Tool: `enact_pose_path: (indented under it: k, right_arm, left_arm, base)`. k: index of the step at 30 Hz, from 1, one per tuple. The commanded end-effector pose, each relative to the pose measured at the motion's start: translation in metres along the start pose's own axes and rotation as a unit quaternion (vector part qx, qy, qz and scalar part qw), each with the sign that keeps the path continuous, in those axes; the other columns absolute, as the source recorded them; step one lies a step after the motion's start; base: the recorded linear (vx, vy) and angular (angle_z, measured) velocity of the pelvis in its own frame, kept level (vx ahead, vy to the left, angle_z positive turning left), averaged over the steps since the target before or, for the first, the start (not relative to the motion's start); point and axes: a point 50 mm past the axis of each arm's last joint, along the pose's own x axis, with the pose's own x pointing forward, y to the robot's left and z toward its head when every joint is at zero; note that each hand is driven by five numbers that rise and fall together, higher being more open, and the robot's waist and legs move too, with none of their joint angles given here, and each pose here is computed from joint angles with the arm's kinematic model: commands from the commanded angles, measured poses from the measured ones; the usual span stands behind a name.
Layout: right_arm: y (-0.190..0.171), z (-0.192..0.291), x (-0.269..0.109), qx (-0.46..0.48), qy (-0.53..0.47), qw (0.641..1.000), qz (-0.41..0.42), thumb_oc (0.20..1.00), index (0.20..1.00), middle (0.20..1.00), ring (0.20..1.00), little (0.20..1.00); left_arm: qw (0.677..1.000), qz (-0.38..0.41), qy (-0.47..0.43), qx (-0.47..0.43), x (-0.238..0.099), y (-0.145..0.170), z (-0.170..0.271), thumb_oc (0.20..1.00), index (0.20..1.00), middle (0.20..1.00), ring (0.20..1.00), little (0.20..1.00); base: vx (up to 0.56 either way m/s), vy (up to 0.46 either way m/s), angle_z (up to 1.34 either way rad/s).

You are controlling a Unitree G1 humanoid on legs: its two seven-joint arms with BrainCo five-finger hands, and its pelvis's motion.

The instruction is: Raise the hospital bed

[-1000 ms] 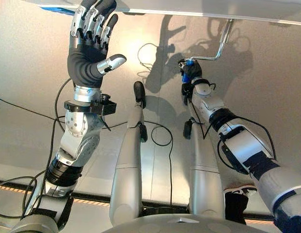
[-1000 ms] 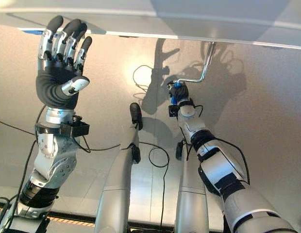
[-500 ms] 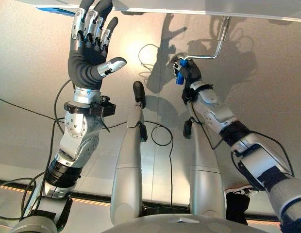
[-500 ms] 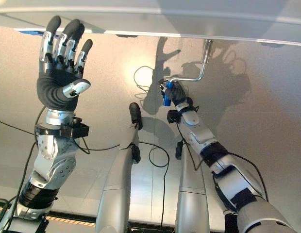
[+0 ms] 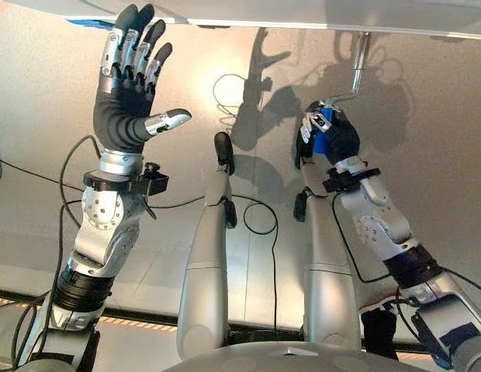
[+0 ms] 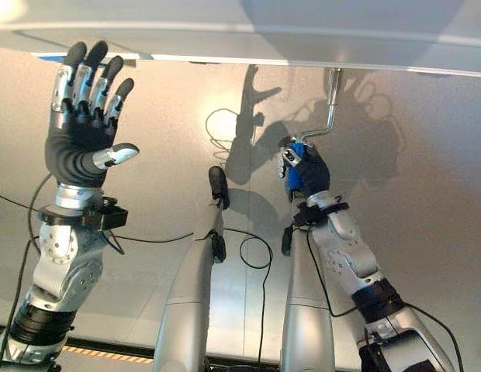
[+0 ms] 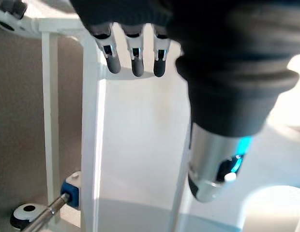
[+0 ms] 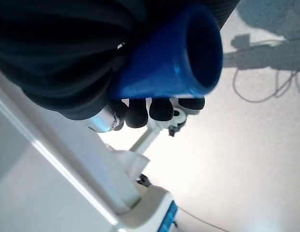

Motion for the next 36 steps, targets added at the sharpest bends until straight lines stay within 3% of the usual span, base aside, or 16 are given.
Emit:
enact_pose_path:
  k: [1, 9, 11, 12, 17, 26, 31, 36]
  right_arm:
    - [0.000, 0.081, -0.002, 0.006, -0.231, 0.973, 0.010, 0.200, 0.200, 0.200, 0.200, 0.200]
    - [-0.060, 0.093, -0.020, -0.028, -0.269, 0.947, -0.172, 0.200, 0.200, 0.200, 0.200, 0.200]
    - [-0.066, 0.092, -0.021, -0.025, -0.271, 0.944, -0.186, 0.200, 0.200, 0.200, 0.200, 0.200]
    - [-0.079, 0.091, -0.023, -0.034, -0.270, 0.933, -0.235, 0.200, 0.200, 0.200, 0.200, 0.200]
    - [-0.101, 0.086, -0.025, -0.046, -0.249, 0.920, -0.299, 0.200, 0.200, 0.200, 0.200, 0.200]
    - [-0.155, 0.076, -0.020, -0.155, -0.117, 0.887, -0.420, 0.200, 0.200, 0.200, 0.200, 0.200]
    - [-0.202, 0.072, -0.034, -0.195, 0.009, 0.840, -0.506, 0.200, 0.200, 0.200, 0.200, 0.200]
    - [-0.220, 0.073, -0.047, -0.227, 0.097, 0.811, -0.530, 0.200, 0.200, 0.200, 0.200, 0.200]
  left_arm:
    - [0.996, -0.034, -0.075, 0.016, -0.004, -0.007, 0.032, 1.000, 1.000, 1.000, 1.000, 1.000]
    - [0.996, -0.032, -0.082, 0.015, -0.003, -0.001, 0.036, 1.000, 1.000, 1.000, 1.000, 1.000]
    - [0.996, -0.034, -0.081, 0.014, -0.003, -0.001, 0.036, 1.000, 1.000, 1.000, 1.000, 1.000]
    - [0.996, -0.037, -0.082, 0.019, -0.002, -0.001, 0.036, 1.000, 1.000, 1.000, 1.000, 1.000]
    - [0.996, -0.044, -0.081, 0.014, -0.001, -0.003, 0.037, 1.000, 1.000, 1.000, 1.000, 1.000]
    - [0.995, -0.083, -0.059, 0.014, 0.001, -0.008, 0.035, 1.000, 1.000, 1.000, 1.000, 1.000]
    - [0.991, -0.122, -0.047, 0.006, 0.005, -0.018, 0.032, 1.000, 1.000, 1.000, 1.000, 1.000]
    - [0.989, -0.142, -0.041, 0.003, 0.009, -0.022, 0.030, 1.000, 1.000, 1.000, 1.000, 1.000]
  base:
    - [0.00, 0.000, 0.00]
    - [0.00, -0.013, 0.00]
    - [0.00, 0.000, 0.00]
    - [0.00, 0.000, 0.00]
    - [0.00, 0.000, 0.00]
    - [0.00, 0.007, -0.05]
    - [0.00, 0.002, -0.01]
    - [0.00, 0.002, 0.01]
